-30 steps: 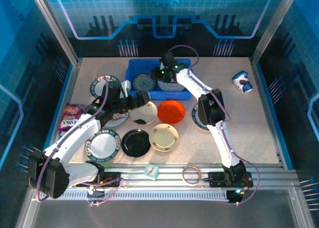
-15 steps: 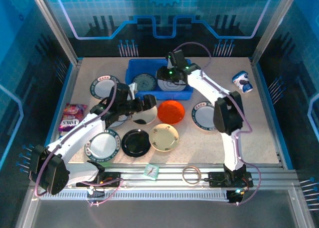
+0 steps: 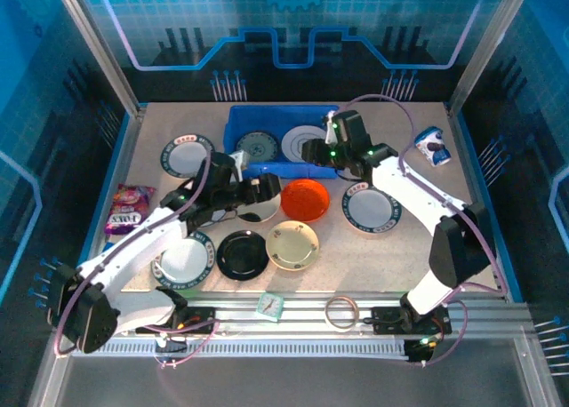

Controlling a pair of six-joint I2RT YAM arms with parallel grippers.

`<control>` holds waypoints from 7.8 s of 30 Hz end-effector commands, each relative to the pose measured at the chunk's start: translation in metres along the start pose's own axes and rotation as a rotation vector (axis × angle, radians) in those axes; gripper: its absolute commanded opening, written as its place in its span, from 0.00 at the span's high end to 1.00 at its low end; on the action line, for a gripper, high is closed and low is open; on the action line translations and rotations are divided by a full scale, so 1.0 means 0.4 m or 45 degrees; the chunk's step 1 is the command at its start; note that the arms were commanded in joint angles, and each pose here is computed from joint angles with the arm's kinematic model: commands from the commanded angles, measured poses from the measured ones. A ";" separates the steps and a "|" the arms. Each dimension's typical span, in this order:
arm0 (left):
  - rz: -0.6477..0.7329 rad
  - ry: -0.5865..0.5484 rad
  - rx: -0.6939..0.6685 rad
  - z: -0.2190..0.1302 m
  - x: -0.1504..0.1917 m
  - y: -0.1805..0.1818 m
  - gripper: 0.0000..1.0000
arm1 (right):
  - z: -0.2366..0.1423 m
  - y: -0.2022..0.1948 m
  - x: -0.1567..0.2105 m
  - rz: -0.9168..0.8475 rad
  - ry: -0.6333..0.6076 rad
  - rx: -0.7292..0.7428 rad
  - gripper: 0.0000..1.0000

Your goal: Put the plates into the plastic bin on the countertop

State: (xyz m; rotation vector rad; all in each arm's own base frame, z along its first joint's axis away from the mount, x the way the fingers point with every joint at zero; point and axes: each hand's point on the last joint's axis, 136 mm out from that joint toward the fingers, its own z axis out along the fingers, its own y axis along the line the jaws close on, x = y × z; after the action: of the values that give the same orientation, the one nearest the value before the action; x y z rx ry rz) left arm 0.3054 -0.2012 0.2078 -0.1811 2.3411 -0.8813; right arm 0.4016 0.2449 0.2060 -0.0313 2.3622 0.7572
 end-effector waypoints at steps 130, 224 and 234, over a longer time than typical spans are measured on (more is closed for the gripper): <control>-0.144 -0.601 -0.751 -0.214 -0.647 0.402 1.00 | -0.025 0.068 -0.055 -0.081 0.013 -0.123 0.66; -0.342 0.105 -0.043 0.507 -0.374 0.147 1.00 | -0.175 -0.320 -0.085 0.355 -0.227 0.057 0.42; -0.378 0.137 -0.087 0.567 -0.348 0.186 1.00 | -0.172 -0.316 -0.067 0.364 -0.207 0.040 0.42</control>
State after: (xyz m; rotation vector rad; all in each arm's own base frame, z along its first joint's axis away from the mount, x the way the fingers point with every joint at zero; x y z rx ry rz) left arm 0.5495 -0.2158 0.0918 -0.5495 2.5111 -0.9540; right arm 0.4159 0.1014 0.1956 0.3870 2.2541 0.8189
